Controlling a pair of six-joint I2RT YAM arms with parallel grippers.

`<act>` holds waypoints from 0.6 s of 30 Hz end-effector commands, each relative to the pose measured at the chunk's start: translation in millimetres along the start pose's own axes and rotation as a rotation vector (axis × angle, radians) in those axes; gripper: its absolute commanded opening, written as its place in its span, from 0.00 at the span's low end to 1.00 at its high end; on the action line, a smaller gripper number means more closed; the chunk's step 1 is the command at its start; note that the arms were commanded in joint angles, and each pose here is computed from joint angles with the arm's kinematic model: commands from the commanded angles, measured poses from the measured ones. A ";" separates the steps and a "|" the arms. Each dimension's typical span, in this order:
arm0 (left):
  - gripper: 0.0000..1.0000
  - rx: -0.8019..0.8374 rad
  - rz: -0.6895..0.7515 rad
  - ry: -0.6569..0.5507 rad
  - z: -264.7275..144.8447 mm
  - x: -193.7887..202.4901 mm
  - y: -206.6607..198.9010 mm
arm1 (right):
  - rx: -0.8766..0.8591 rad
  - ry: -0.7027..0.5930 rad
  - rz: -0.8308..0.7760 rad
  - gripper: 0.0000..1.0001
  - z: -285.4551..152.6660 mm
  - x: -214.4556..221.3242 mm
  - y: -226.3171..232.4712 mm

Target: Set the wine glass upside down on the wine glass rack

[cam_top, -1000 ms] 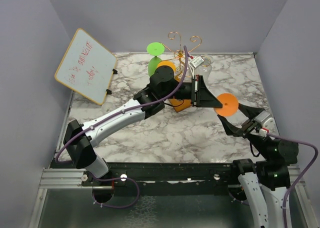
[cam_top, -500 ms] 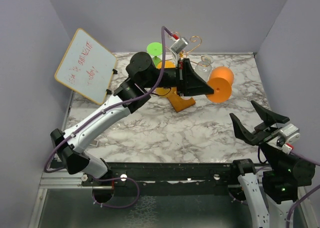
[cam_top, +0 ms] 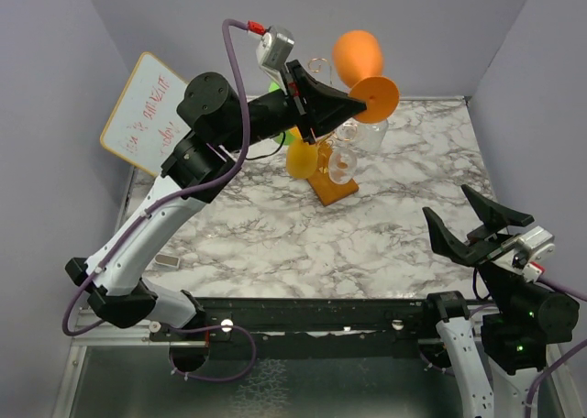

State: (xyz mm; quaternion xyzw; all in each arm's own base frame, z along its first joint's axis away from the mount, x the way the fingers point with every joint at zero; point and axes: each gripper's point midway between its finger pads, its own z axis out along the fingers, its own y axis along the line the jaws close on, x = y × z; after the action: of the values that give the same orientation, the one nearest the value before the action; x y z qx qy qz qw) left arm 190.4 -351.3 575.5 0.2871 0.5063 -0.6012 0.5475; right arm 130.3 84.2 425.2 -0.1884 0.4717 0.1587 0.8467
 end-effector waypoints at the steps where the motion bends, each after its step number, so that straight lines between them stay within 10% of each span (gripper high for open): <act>1: 0.00 -0.198 0.100 -0.038 -0.8 -17.1 51.6 | 0.002 -0.030 0.008 0.81 -1.7 -9.1 1.3; 18: 0.00 -0.442 -0.105 -0.152 -51.4 -68.1 237.7 | -0.003 -0.004 0.037 0.80 1.3 7.0 1.2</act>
State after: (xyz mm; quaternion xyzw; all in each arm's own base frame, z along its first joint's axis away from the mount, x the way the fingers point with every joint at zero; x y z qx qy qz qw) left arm 394.7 -268.1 546.6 0.1243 0.6035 -0.4772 0.6266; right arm 134.1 85.2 420.0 -0.1842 0.4781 0.1665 0.8425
